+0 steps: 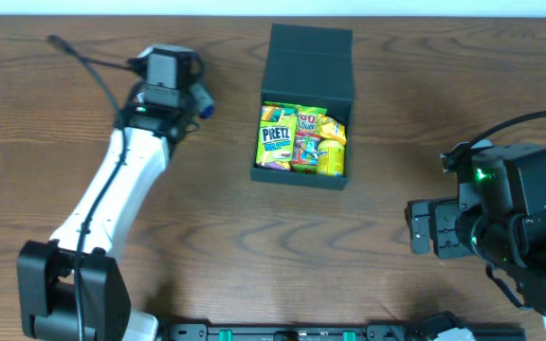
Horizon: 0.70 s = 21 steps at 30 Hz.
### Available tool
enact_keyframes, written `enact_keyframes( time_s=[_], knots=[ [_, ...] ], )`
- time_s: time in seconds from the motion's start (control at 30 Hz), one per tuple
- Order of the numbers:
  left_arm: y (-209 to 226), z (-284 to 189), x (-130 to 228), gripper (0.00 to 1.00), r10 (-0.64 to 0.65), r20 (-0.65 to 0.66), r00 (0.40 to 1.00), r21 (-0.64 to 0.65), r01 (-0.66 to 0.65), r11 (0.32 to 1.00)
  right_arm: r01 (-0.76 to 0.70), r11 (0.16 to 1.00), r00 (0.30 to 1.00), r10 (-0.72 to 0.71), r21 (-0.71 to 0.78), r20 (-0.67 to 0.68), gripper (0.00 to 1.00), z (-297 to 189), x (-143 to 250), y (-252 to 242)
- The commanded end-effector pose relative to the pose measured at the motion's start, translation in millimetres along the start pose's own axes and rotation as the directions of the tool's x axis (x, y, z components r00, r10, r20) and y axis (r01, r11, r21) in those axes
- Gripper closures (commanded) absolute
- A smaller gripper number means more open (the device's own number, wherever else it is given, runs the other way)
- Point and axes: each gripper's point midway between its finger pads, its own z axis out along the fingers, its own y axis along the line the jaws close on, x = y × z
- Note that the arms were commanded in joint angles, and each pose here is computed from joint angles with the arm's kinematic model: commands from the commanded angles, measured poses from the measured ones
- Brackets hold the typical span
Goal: Pack container
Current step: 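Lower the Dairy Milk bar into the box and release it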
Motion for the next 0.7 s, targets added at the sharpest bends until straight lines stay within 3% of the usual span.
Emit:
enact_keyframes(
  time_s=[0.0, 0.2, 0.37, 0.67],
  knots=[
    [-24, -10, 3, 0.94, 0.197, 0.041, 0.98, 0.032, -0.198, 0.98, 0.005, 1.0, 1.0, -0.005, 0.002, 0.01, 0.01, -3, -1, -2],
    [-66, -21, 28, 0.94, 0.398, 0.065, 0.915, 0.11, -0.403, 0.909, 0.005, 1.0, 1.0, -0.005, 0.002, 0.01, 0.01, -3, -1, -2],
    [-102, -30, 57, 0.94, 0.565, 0.086, 0.82, 0.173, -0.571, 0.802, 0.005, 1.0, 1.0, -0.005, 0.002, 0.01, 0.01, -3, -1, -2],
    [-141, -23, 96, 0.94, 0.719, 0.037, 0.694, 0.268, -0.7, 0.662, 0.005, 1.0, 1.0, -0.005, 0.002, 0.01, 0.0, -3, -1, -2]
  ],
)
